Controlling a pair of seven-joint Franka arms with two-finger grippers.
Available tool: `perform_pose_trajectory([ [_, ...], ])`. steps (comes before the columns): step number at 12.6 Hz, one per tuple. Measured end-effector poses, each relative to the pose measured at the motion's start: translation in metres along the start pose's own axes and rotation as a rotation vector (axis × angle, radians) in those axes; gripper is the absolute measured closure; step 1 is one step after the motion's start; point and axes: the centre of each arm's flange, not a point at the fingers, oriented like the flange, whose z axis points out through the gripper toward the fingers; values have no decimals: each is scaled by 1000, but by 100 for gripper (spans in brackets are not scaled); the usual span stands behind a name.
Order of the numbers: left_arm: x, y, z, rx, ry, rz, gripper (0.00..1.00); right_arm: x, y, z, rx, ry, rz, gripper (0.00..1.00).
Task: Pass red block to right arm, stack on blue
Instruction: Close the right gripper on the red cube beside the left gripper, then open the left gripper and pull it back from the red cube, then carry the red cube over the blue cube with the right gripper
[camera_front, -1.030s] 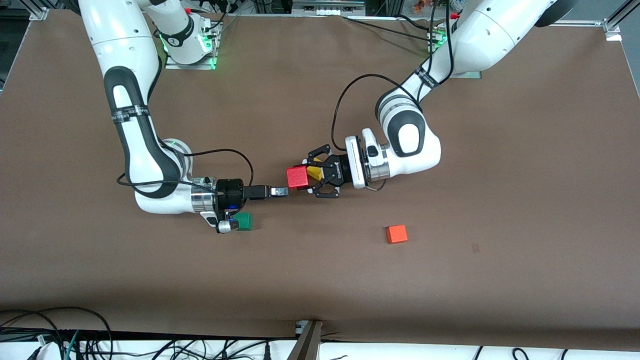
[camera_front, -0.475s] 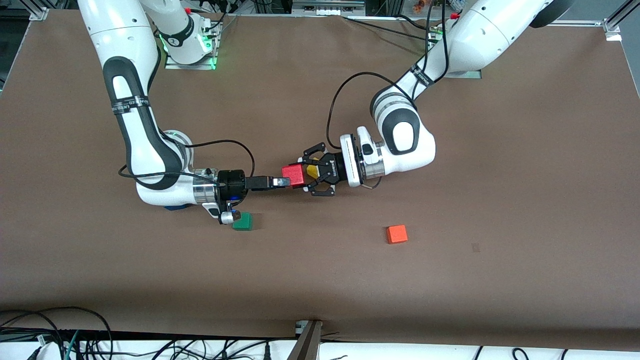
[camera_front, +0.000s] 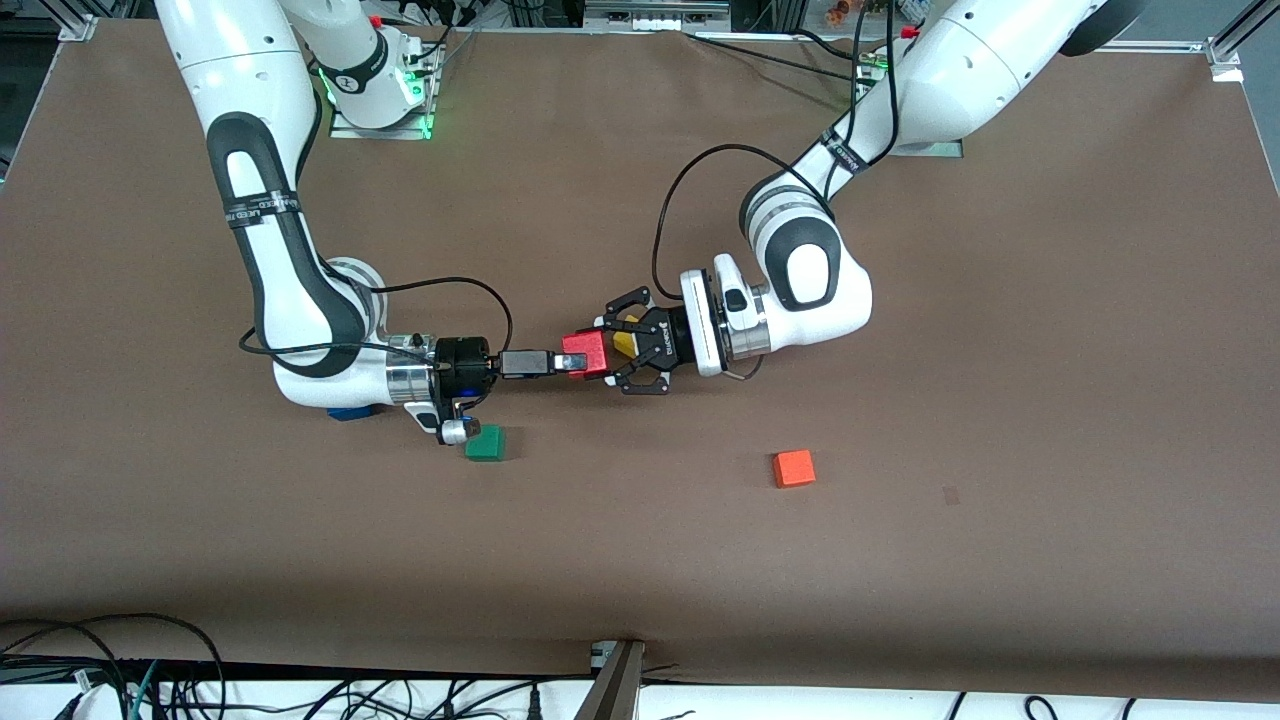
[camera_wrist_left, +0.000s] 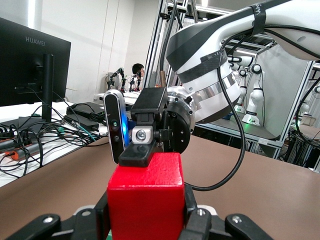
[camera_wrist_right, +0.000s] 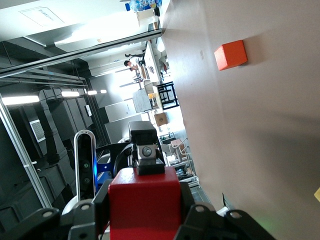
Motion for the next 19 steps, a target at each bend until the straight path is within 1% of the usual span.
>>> perform_pose_trajectory([
  [1,0,0,0,3,5,-4,44,0,-1,0,-1,2,0,44],
  [2,-1,0,0,7,8,-12,38,0,-2,0,0,2,-2,44],
  [5,-5,-3,-2,19,10,-30,6,1,-14,-8,-5,11,-23,44],
  [6,-5,-4,-3,21,11,-42,0,3,-17,-17,-25,19,-35,44],
  [7,-4,-7,-5,25,12,-57,0,6,-19,-31,-64,27,-51,44],
  [8,-3,-11,-10,34,15,-64,0,10,-19,-48,-117,34,-69,44],
  [12,3,-33,-40,80,16,-63,0,20,-31,-111,-384,31,-162,44],
  [13,5,-39,-47,83,3,-44,0,21,-35,-127,-469,24,-188,44],
  [16,10,-61,-75,64,-59,-17,0,24,-45,-179,-792,-15,-252,44],
  [17,13,-66,-82,45,-67,-18,0,24,-44,-192,-886,-32,-260,44],
  [19,20,-76,-97,0,-81,-31,0,23,-40,-212,-1045,-54,-263,44],
])
